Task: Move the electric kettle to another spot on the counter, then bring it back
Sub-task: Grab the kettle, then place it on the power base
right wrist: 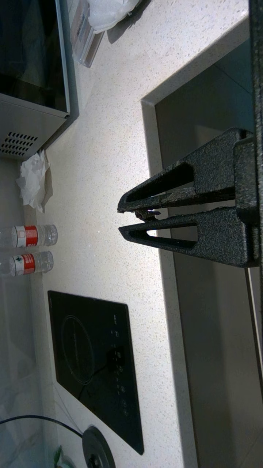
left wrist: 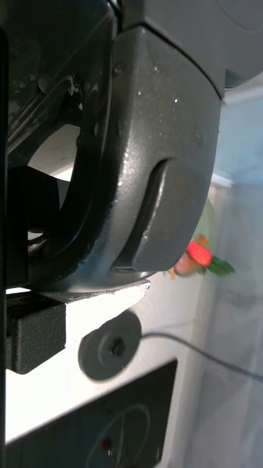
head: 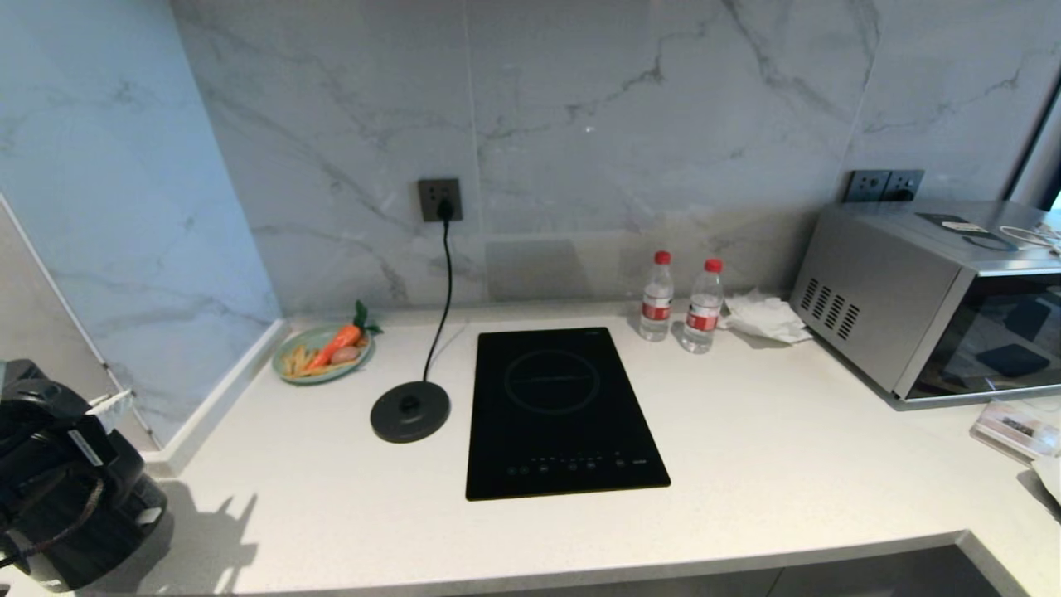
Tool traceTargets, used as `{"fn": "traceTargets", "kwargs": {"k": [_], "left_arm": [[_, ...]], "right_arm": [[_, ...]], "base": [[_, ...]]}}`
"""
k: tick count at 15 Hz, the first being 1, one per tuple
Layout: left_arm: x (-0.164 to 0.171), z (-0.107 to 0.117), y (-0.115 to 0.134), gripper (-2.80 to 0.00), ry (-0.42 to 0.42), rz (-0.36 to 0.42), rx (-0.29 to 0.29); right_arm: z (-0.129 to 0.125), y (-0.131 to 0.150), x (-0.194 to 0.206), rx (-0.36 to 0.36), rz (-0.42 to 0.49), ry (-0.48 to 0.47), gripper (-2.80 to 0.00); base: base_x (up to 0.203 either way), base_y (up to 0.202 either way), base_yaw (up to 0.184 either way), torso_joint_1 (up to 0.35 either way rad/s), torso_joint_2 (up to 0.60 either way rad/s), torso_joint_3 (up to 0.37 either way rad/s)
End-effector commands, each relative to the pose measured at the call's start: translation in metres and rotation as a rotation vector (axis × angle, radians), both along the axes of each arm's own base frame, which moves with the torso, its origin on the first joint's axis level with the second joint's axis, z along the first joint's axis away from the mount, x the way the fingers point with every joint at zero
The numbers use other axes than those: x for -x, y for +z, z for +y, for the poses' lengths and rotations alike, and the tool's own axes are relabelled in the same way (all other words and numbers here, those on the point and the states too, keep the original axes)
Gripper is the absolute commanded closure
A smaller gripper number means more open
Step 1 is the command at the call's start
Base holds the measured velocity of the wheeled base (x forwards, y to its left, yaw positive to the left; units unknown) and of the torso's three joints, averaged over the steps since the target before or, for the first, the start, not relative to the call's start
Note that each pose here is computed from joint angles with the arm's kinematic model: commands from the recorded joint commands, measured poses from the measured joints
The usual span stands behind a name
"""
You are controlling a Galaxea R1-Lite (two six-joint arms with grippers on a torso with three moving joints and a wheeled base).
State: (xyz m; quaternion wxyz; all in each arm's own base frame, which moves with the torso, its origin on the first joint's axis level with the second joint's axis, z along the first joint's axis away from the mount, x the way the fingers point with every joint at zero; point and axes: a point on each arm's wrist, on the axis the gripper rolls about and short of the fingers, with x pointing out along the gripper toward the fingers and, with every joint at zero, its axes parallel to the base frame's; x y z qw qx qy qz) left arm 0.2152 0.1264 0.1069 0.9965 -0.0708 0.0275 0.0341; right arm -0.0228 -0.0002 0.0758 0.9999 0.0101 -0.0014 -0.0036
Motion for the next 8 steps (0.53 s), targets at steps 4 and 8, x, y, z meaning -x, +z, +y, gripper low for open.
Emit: {"fn": "traceTargets", "kwargs": {"k": [4,8], "left_arm": [[0.011,-0.05,0.021,0.0,-0.112,-0.065,-0.037],[0.006,-0.085,0.029,0.0,-0.148,-0.058,-0.038]], "right_arm": [[0.0,0.0,0.0,0.0,0.0,0.0,0.0],[0.0,0.0,0.0,0.0,0.0,0.0,0.0]], "base": [[0.0,0.0,0.0,0.0,0.0,0.0],[0.0,0.0,0.0,0.0,0.0,0.0]]}}
